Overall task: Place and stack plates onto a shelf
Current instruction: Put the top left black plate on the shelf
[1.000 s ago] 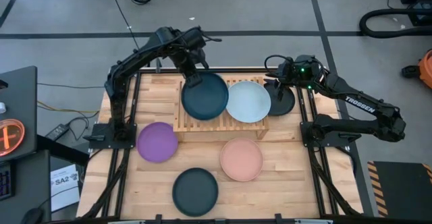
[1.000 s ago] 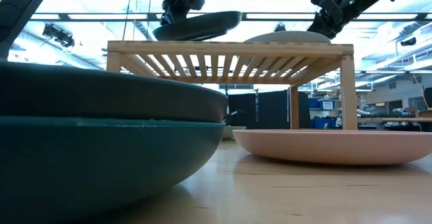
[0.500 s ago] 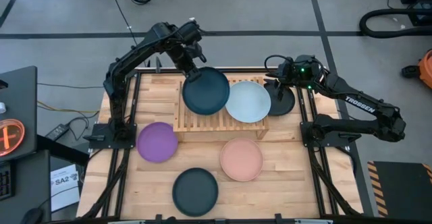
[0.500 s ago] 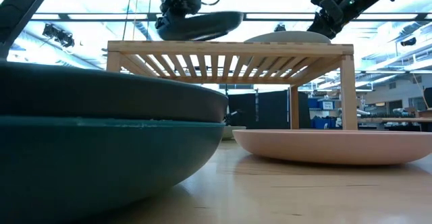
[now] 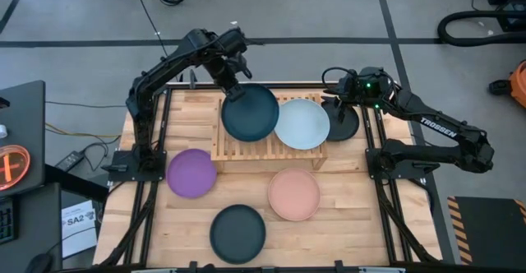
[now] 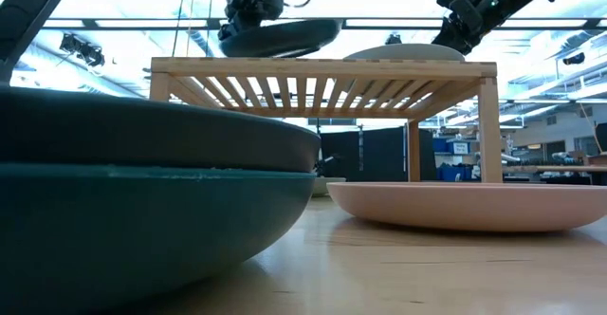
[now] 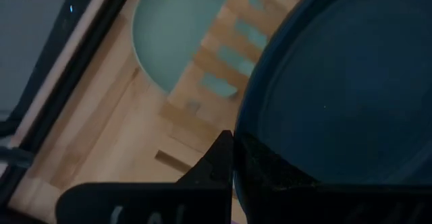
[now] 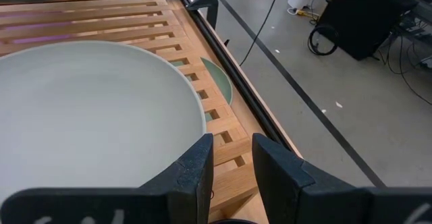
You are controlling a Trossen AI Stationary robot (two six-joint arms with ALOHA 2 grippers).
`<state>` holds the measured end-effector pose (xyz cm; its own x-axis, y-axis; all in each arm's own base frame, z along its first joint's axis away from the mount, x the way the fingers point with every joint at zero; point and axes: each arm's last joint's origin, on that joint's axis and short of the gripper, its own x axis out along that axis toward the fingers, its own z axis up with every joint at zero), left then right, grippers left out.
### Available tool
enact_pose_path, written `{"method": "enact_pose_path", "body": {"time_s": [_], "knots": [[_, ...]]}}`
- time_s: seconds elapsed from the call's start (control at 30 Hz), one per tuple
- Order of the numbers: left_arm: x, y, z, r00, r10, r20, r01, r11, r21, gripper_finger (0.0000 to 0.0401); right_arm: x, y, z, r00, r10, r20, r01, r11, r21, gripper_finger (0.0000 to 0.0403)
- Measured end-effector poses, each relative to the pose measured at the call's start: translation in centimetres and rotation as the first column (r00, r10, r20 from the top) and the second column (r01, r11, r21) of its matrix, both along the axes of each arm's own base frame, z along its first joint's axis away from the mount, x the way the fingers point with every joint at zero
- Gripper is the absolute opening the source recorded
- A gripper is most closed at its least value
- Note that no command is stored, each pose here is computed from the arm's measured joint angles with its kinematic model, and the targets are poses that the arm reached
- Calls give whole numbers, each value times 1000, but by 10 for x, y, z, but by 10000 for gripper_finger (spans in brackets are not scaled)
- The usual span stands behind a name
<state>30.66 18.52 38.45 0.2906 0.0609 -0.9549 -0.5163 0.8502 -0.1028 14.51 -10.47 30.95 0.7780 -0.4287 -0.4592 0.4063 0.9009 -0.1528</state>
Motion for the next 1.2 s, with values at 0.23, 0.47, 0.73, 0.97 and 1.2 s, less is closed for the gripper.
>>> {"method": "enact_pose_path", "body": {"time_s": [0.23,0.47,0.73,0.97,1.2], "knots": [[3,-1,-38,991,-18,-132,8,997,-78,13,0,0,0,1000,0,1,0,1000,0,109],[1,1,-54,983,-17,-184,-5,993,-118,13,0,0,0,1000,0,1,0,1000,0,109],[1,2,-55,982,-17,-188,-4,994,-107,37,0,0,0,1000,0,1,0,1000,-1,109],[4,1,-54,986,-22,-166,7,996,-93,49,0,0,0,1000,0,1,0,1000,0,109],[5,1,-54,988,-23,-156,9,996,-89,52,0,0,0,1000,0,1,0,1000,0,109]]}}
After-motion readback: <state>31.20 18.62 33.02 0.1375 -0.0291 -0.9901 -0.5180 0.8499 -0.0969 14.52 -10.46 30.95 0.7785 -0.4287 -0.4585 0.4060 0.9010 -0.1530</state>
